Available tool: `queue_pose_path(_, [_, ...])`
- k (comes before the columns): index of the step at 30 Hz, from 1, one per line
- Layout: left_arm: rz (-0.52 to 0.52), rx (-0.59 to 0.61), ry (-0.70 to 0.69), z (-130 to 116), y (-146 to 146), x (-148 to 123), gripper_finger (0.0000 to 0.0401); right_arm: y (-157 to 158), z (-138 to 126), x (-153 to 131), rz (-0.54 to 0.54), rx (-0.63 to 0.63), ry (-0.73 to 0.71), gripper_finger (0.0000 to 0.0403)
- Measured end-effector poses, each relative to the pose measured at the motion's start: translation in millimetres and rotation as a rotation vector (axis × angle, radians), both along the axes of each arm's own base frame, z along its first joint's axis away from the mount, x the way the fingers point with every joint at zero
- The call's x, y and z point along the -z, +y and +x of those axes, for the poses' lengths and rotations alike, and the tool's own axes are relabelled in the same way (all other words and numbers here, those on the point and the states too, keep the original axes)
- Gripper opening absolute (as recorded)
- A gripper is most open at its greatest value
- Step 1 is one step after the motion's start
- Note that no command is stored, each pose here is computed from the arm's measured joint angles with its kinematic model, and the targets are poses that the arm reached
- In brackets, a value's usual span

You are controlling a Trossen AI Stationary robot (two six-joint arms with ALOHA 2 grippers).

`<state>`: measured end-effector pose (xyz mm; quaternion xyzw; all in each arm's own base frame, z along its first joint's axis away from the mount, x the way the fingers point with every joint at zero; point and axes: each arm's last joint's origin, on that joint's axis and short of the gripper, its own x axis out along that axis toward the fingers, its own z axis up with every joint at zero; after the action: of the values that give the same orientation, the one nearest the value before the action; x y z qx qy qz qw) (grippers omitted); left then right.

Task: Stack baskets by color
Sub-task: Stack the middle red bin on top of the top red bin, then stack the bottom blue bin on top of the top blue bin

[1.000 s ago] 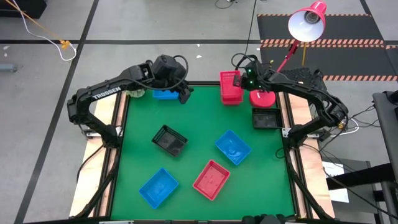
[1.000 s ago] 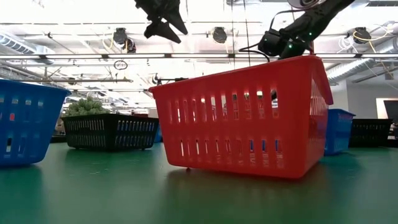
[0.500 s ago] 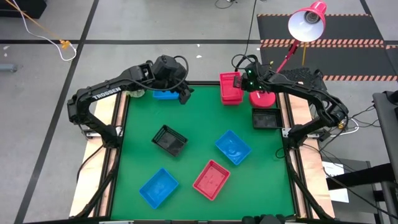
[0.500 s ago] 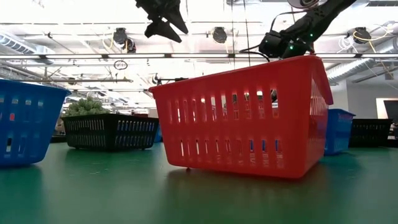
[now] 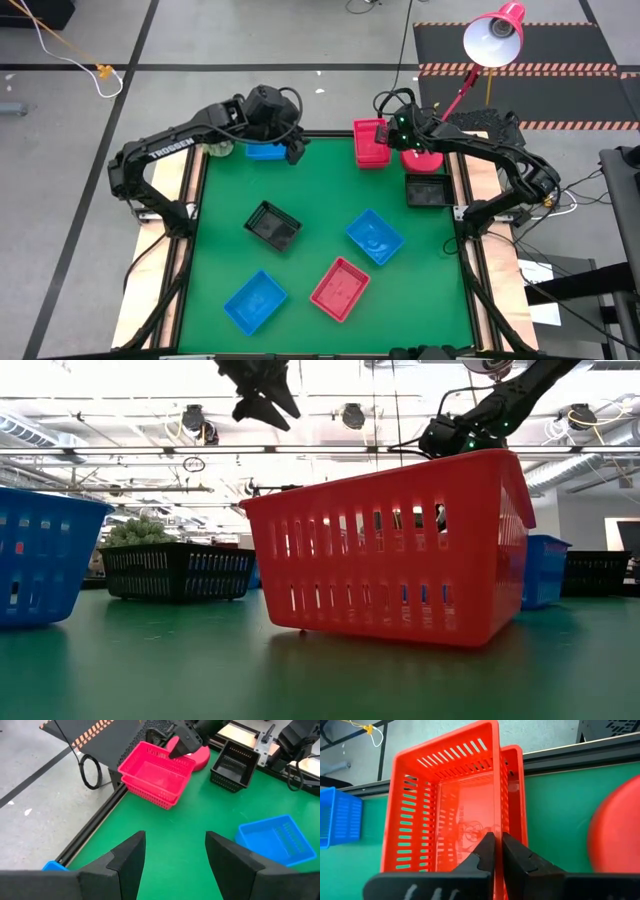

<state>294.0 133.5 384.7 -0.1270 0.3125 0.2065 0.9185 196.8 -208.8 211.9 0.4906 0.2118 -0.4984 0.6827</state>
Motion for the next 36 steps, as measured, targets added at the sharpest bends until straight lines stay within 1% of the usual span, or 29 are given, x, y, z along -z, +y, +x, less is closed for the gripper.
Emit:
queue_pose_path(3, [0.004,-0.007,0.001,-1,3,0,0.0207,0,0,0,0.000,-0.001,0.002,0.0011])
queue_pose_path(5, [0.004,-0.013,0.001,-2,5,0,0.0207,0,0,0,-0.002,-0.003,0.004,0.0019])
queue_pose_path(17, [-0.004,0.009,0.010,-4,8,1,0.0207,0,0,0,0.000,-0.005,0.006,0.0131])
queue_pose_path(22, [-0.028,0.002,0.042,-7,7,4,0.0207,2,-2,-2,-0.012,-0.024,0.016,0.0160])
queue_pose_path(26, [-0.062,-0.007,0.081,-9,4,7,0.0207,5,-5,-13,-0.052,-0.037,-0.002,0.0170])
queue_pose_path(29, [-0.103,-0.018,0.124,-11,1,11,0.0207,11,-10,-29,-0.108,-0.051,-0.039,0.0171])
queue_pose_path(32, [-0.202,-0.089,0.180,-17,-2,19,0.0207,22,-14,-45,-0.155,-0.078,-0.069,0.0171])
queue_pose_path(34, [-0.267,-0.145,0.211,-18,-2,31,0.0207,31,-17,-55,-0.177,-0.098,-0.091,0.0171])
queue_pose_path(36, [-0.344,-0.167,0.247,-18,-3,48,0.0207,42,-18,-64,-0.198,-0.126,-0.116,0.0171])
